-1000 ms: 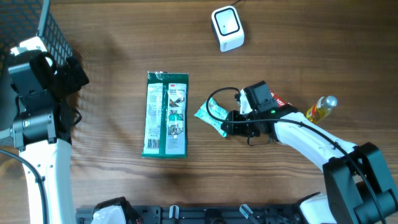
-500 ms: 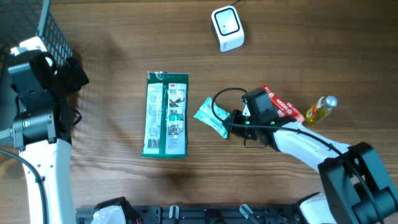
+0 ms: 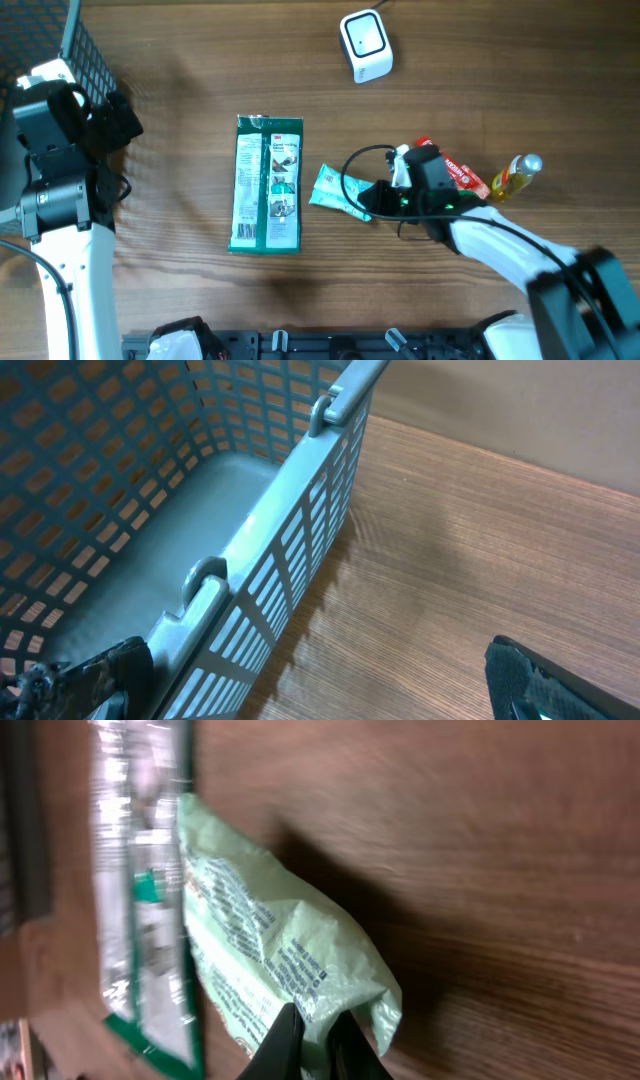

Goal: Scan the item barcode
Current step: 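Regrasp the Kleenex pack with the right gripper and lift it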

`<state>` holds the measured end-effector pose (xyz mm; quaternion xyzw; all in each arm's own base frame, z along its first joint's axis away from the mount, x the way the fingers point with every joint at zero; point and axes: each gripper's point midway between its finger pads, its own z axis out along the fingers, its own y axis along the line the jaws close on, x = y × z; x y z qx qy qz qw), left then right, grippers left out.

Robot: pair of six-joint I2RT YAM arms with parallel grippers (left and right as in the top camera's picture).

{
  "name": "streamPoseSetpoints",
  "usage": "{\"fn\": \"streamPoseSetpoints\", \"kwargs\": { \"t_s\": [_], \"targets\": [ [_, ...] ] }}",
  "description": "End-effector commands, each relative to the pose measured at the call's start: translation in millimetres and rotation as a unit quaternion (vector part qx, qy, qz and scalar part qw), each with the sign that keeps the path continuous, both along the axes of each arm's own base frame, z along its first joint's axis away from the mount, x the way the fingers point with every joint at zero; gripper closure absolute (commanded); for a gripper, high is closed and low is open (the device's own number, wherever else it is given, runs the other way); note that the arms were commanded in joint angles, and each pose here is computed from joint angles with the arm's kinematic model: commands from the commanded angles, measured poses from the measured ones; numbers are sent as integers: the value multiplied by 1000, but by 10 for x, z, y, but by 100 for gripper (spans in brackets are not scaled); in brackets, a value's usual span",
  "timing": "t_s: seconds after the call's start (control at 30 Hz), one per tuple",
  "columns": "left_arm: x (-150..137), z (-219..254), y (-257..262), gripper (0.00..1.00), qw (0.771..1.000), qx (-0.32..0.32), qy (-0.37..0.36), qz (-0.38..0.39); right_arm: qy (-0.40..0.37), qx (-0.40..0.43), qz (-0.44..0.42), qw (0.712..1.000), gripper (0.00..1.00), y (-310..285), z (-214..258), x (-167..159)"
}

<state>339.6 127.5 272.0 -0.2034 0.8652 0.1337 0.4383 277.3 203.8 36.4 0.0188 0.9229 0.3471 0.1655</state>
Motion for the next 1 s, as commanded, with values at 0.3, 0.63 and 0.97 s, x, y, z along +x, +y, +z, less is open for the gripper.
{"fn": "streamPoseSetpoints", "kwargs": {
  "t_s": [0.3, 0.63, 0.97],
  "targets": [
    [-56, -480, -96, 0, 997, -49, 59, -6, -194, 47, 174, 964, 96, 29, 1043, -403],
    [-56, -480, -94, 0, 997, -49, 59, -6, -174, 37, 179, 968, 96, 0, 950, -468],
    [-56, -480, -94, 0, 997, -49, 59, -6, -173, 37, 179, 968, 96, 0, 948, -469]
  ]
}}
